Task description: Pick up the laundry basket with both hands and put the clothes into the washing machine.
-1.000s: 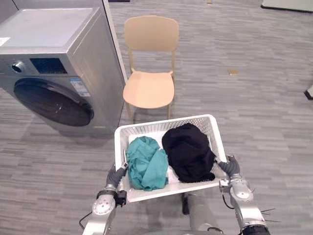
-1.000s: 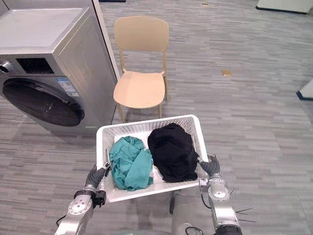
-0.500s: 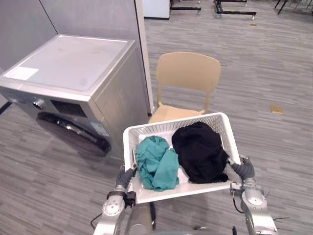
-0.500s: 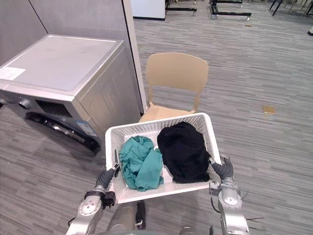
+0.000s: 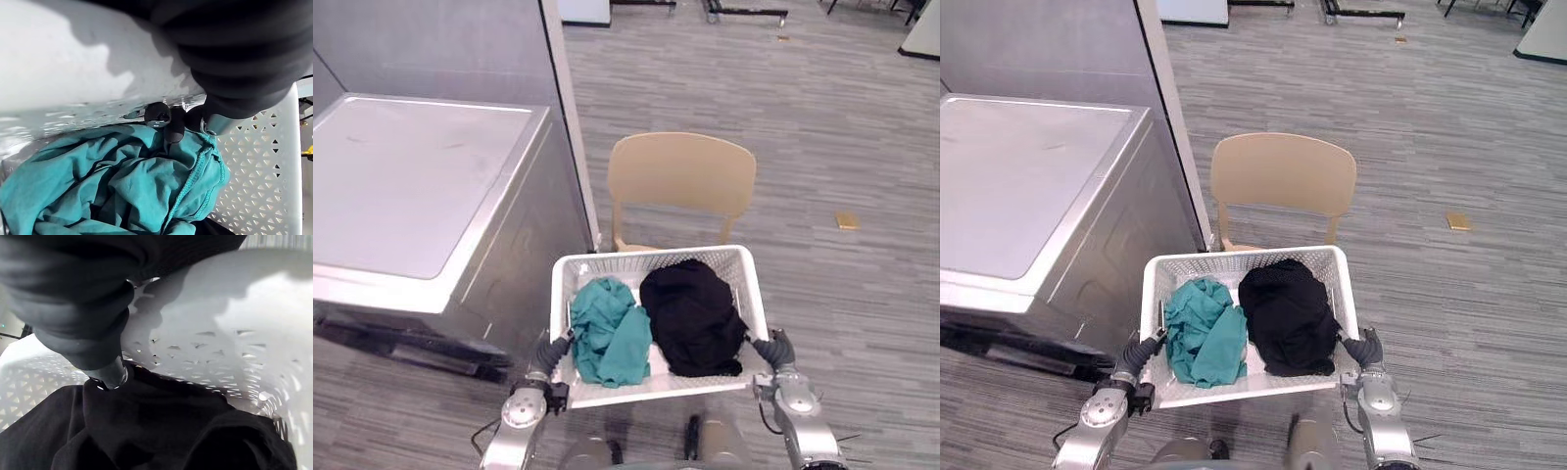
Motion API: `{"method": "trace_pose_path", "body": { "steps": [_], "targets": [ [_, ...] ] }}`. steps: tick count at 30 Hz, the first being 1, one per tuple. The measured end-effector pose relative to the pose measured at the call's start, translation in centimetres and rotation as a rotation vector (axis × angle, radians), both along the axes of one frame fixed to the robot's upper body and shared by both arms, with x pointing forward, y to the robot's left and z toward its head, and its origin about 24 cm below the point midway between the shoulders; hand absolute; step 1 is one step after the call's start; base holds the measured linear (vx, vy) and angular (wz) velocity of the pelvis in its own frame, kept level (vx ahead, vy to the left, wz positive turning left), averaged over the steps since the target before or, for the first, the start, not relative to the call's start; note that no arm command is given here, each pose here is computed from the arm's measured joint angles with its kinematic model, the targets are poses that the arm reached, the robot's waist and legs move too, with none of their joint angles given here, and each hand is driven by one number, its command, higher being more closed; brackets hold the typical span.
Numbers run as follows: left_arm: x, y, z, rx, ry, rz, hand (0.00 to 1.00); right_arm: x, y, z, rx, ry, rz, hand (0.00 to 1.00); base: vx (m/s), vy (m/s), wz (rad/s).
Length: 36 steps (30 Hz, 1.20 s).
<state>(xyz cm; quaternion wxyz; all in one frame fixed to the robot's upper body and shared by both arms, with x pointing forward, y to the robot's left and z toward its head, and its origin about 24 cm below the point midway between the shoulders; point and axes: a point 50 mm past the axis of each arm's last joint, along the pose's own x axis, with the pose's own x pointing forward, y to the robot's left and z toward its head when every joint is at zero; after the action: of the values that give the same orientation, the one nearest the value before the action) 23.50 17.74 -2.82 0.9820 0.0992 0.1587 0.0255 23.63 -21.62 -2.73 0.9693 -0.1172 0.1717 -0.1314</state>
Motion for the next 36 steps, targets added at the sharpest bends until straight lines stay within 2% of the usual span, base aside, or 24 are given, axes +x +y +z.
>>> {"method": "trace_pose_path", "body": {
  "steps": [3, 6, 12, 13, 21, 25, 30, 36],
  "targets": [
    [4.0, -0.5, 2.4, 0.018, -0.094, 0.012, 1.0, 2.8, 0.3, 2.6, -0.019, -0.115, -0.037, 1.0, 0.0, -0.044, 0.13],
    [6.5, -0.4, 4.3, 0.035, -0.156, 0.048, 1.0, 4.6, 0.7, 4.5, -0.01, -0.196, -0.072, 1.0, -0.06, 0.009, 0.08],
    [9.5, -0.2, 7.8, 0.044, -0.268, 0.108, 1.0, 7.1, 1.7, 7.8, 0.024, -0.321, -0.109, 1.0, -0.07, 0.047, 0.03],
    [10.0, -0.3, 8.7, 0.049, -0.305, 0.102, 0.0, 7.6, 1.7, 8.7, 0.025, -0.353, -0.124, 0.0, -0.07, 0.03, 0.0],
    [12.1, 0.0, 12.9, 0.024, -0.445, 0.181, 0.0, 9.3, 2.4, 11.8, 0.053, -0.48, -0.111, 0.0, -0.13, -0.02, -0.04],
    [12.2, 0.8, 13.2, 0.024, -0.458, 0.246, 0.0, 9.0, 3.1, 11.4, 0.078, -0.488, -0.098, 0.0, -0.09, -0.059, -0.08],
    [11.1, 1.2, 11.3, 0.066, -0.404, 0.268, 0.0, 7.5, 3.4, 8.8, 0.087, -0.413, -0.084, 0.0, 0.01, -0.038, -0.01],
    [7.8, 1.5, 8.8, 0.07, -0.373, 0.291, 0.0, 4.0, 3.2, 7.7, 0.111, -0.412, -0.106, 0.0, 0.06, -0.006, -0.01]
  ]
}}
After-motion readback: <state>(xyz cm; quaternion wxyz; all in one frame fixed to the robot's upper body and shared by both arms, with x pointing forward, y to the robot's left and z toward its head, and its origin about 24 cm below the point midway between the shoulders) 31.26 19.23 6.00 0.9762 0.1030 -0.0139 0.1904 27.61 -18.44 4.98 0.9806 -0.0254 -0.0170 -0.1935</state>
